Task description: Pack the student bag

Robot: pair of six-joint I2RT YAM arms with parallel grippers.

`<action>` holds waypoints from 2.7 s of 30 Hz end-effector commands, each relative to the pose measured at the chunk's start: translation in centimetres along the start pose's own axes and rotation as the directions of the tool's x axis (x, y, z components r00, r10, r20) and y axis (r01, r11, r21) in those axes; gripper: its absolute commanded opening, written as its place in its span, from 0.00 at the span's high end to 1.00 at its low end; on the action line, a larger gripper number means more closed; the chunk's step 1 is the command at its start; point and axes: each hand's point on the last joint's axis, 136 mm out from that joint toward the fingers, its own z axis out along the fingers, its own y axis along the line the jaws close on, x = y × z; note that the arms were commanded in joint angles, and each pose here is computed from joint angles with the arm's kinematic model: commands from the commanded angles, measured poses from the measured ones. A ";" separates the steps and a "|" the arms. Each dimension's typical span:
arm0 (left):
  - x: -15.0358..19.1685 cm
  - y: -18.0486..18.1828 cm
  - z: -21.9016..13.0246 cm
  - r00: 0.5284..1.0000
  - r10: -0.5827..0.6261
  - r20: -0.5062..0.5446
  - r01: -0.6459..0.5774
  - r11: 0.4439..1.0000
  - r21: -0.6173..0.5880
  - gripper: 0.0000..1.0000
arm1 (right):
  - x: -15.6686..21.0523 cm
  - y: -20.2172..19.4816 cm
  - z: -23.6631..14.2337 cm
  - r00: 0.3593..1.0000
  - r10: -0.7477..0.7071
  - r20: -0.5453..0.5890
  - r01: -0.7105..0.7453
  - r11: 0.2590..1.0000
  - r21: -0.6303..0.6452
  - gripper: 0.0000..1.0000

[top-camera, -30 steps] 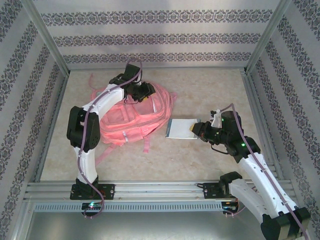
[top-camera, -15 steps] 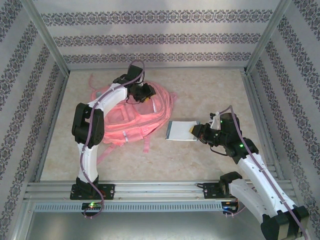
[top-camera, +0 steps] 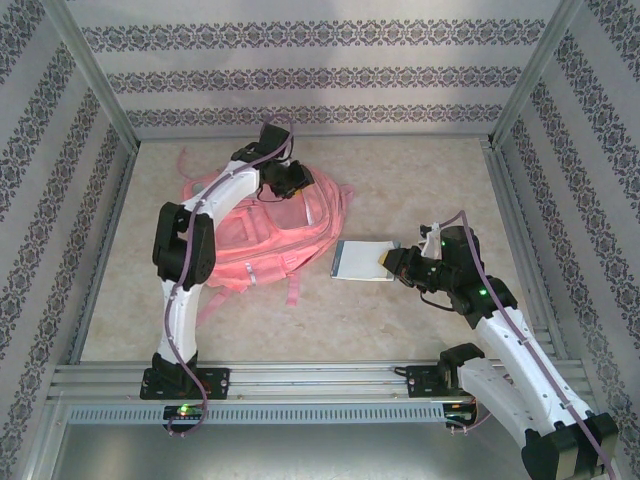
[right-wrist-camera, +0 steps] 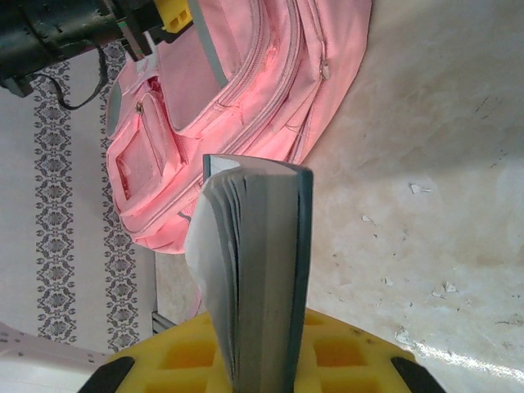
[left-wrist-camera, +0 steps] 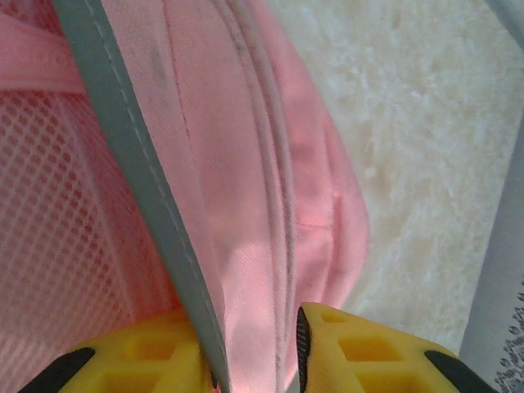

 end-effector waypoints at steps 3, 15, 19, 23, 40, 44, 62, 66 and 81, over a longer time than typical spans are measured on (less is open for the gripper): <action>1.1 -0.6 0.2 0.996 0.072 -0.053 -0.075 0.995 -0.064 0.85 | -1.0 0.3 -1.2 0.997 -0.042 0.060 0.039 0.998 0.038 1.00; 6.6 -4.8 -3.5 0.960 0.242 -0.139 -0.248 0.968 -0.030 1.00 | -4.3 -3.4 -5.9 0.964 -0.186 0.192 0.085 0.894 0.439 1.00; 8.5 -5.6 -5.7 0.957 0.254 -0.138 -0.257 0.966 0.000 1.00 | -5.3 -4.1 -6.8 0.949 -0.228 0.217 0.089 0.856 0.510 1.00; 10.0 -6.1 -8.7 0.959 0.250 -0.133 -0.245 0.968 0.049 1.00 | -5.7 -3.9 -6.5 0.945 -0.242 0.221 0.100 0.855 0.510 1.00; 17.0 -4.1 -17.6 0.916 0.315 -0.249 -0.295 0.948 0.116 0.93 | -4.5 6.4 1.5 0.997 0.022 0.079 -0.003 0.972 -0.234 1.00; 16.9 -3.4 -17.8 0.915 0.315 -0.253 -0.309 0.949 0.061 0.72 | -4.4 8.9 2.5 0.999 0.042 -0.002 -0.040 0.933 -0.357 1.00; 20.1 -10.3 -15.8 0.723 0.623 -0.298 -0.673 0.733 -0.099 0.49 | -4.1 11.4 2.5 0.999 0.021 -0.034 -0.034 0.904 -0.427 1.00; 20.3 -9.8 -14.6 0.705 0.633 -0.320 -0.696 0.704 -0.141 0.48 | -4.1 11.6 2.4 0.999 0.017 -0.034 -0.030 0.901 -0.432 1.00; 18.7 -6.8 -15.0 0.717 0.613 -0.333 -0.697 0.648 -0.308 0.93 | -4.4 12.1 2.5 1.000 0.002 -0.027 -0.014 0.898 -0.439 1.00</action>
